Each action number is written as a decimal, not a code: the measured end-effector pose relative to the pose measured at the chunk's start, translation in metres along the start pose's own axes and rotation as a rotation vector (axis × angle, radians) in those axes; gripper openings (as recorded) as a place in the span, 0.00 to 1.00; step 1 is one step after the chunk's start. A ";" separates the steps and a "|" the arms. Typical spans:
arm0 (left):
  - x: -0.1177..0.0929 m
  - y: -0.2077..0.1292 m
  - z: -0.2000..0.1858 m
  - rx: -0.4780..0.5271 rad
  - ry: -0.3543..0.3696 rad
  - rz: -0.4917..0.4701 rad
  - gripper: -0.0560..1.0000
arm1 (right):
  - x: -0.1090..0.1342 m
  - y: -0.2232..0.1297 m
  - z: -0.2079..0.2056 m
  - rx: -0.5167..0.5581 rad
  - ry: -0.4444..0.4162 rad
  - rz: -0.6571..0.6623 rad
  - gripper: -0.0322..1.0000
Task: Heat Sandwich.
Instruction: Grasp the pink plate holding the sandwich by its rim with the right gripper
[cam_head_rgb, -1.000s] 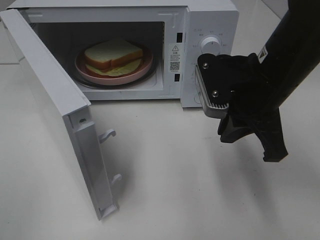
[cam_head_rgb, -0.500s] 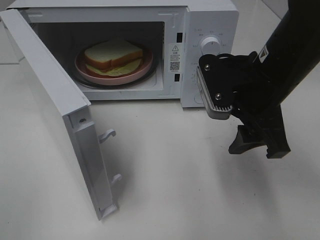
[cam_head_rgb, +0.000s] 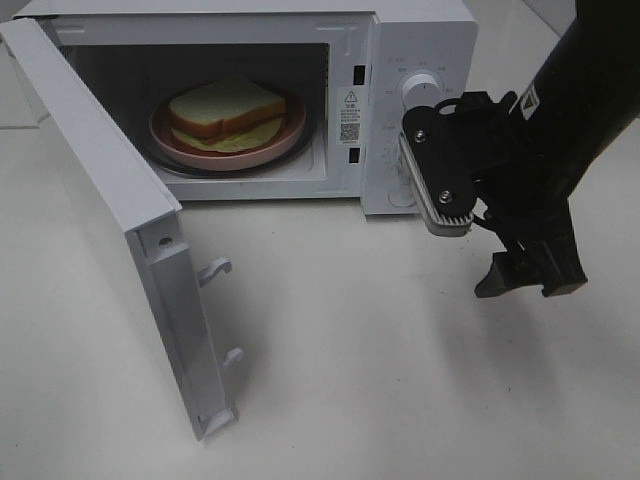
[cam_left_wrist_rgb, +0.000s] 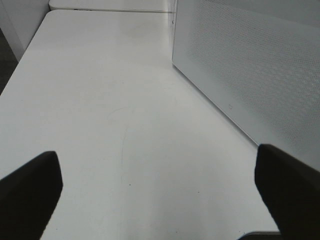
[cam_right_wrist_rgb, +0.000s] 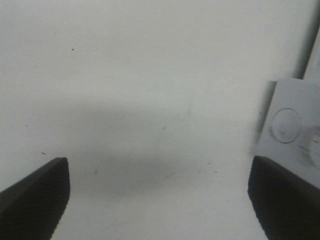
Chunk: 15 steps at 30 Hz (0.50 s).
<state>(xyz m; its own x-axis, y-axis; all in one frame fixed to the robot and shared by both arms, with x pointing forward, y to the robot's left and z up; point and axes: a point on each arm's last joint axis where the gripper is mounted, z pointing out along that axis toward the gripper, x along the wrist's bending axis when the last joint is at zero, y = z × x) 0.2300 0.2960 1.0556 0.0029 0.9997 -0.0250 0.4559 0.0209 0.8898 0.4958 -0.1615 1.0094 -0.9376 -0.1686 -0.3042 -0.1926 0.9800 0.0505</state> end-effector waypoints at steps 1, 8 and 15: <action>0.000 0.000 0.000 0.000 0.000 0.000 0.97 | -0.004 0.004 -0.003 0.003 -0.033 -0.031 0.91; 0.000 0.000 0.000 0.000 0.000 0.000 0.97 | -0.017 0.020 -0.014 -0.032 -0.133 -0.079 0.90; 0.000 0.000 0.000 0.000 0.000 0.000 0.97 | -0.031 0.037 -0.007 -0.051 -0.174 -0.120 0.89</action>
<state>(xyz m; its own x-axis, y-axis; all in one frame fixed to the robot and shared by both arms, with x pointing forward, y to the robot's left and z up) 0.2300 0.2960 1.0556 0.0029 0.9997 -0.0250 0.4559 0.0209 0.8898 0.5158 -0.1212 1.0274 -0.8435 -0.2589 -0.4706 -0.3188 0.9465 0.0506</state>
